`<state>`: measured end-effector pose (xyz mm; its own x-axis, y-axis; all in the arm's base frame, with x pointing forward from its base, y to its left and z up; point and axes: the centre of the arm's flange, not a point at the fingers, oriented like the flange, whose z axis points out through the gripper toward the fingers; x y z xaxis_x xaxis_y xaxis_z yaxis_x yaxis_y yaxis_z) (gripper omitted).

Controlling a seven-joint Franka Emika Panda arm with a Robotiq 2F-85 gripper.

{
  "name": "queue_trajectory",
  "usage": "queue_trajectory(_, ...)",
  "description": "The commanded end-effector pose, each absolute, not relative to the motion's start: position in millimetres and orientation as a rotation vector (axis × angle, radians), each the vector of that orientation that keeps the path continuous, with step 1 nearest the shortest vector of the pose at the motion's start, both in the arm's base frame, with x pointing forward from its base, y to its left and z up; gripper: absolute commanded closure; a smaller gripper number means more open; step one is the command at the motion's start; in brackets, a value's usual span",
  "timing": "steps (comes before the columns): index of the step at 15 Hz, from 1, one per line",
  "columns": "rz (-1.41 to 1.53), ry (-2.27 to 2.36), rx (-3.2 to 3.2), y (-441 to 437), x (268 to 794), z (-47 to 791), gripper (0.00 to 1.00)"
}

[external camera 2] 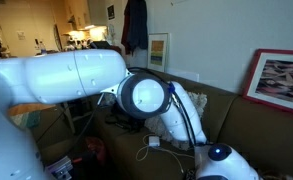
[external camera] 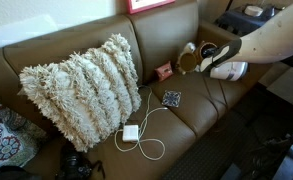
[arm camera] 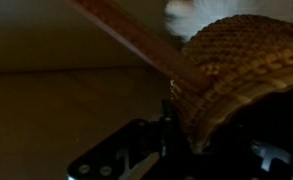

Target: Move the open basket bag t the side of the couch

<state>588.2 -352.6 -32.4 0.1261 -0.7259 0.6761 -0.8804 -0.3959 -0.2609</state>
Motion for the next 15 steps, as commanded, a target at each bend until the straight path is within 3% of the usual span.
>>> queue_trajectory(1,1.122,-1.604,2.209,-362,598,-68,0.96)
queue_trajectory(2,1.117,-1.610,2.200,-352,586,-36,0.96)
queue_trajectory(3,1.114,-1.614,2.200,-352,586,-37,0.83)
queue_trajectory(15,1.115,-1.613,2.201,-351,586,-37,0.83)
